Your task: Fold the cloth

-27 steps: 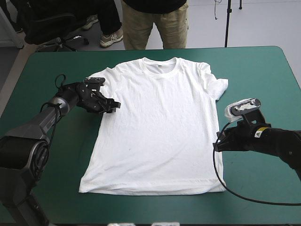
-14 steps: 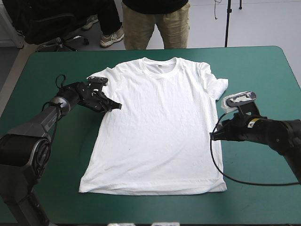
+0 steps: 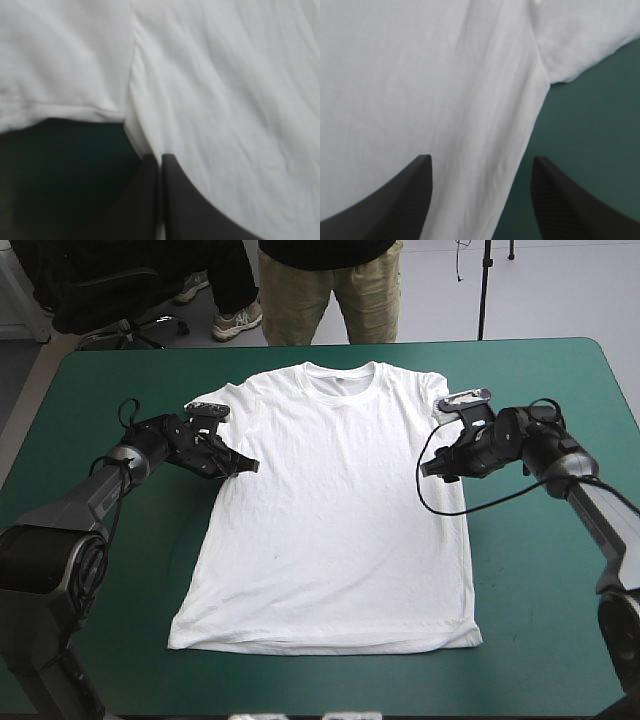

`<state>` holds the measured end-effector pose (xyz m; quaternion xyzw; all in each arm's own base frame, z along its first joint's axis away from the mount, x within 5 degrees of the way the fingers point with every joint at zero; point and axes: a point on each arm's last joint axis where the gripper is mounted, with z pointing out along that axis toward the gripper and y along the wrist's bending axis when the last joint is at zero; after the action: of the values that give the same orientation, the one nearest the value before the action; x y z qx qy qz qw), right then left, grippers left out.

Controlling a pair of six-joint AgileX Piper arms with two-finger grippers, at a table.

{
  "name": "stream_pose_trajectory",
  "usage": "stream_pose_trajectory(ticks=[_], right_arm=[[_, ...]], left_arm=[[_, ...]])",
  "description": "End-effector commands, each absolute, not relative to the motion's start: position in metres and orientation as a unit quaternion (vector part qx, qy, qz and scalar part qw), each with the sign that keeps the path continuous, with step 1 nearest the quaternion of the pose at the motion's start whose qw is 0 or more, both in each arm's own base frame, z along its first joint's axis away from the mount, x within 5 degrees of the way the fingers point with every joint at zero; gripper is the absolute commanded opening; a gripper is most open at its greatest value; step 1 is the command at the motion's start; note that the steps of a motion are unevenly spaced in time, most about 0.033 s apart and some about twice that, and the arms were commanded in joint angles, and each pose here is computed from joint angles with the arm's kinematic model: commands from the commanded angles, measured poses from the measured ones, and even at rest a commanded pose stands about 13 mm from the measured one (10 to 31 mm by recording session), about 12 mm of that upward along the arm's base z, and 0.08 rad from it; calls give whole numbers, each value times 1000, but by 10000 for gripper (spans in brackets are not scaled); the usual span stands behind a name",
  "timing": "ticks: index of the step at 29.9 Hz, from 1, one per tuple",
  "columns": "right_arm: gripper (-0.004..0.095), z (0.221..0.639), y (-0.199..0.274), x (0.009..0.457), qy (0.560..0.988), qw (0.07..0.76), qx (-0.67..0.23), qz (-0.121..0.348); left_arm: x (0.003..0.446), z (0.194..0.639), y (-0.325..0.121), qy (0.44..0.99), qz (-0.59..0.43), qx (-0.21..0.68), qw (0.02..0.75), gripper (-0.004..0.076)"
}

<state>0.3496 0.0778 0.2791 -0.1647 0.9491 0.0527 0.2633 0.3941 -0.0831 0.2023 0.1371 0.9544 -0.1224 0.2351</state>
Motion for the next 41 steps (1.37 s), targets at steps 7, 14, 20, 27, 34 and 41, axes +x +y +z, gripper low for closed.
stream_pose_trajectory(ticks=[7, 14, 20, 27, 34, 41], right_arm=[[530, 264, 71, 394, 954, 261, -143, 43], [411, 232, 73, 403, 964, 221, -137, 51], [117, 232, 75, 404, 963, 221, -143, 61], [-13, 244, 75, 404, 954, 254, -150, 57], [-13, 300, 72, 390, 925, 346, -148, 54], [-13, 376, 65, 349, 880, 445, -161, 43]], left_arm=[[390, 215, -87, 952, -133, 143, 234, -17], [390, 215, -87, 952, -133, 143, 235, -17], [392, 216, -86, 951, -131, 141, 244, -17], [400, 231, -87, 942, -129, 140, 275, -17], [405, 283, -87, 917, -130, 146, 347, -17], [382, 363, -82, 875, -117, 161, 442, -17]])
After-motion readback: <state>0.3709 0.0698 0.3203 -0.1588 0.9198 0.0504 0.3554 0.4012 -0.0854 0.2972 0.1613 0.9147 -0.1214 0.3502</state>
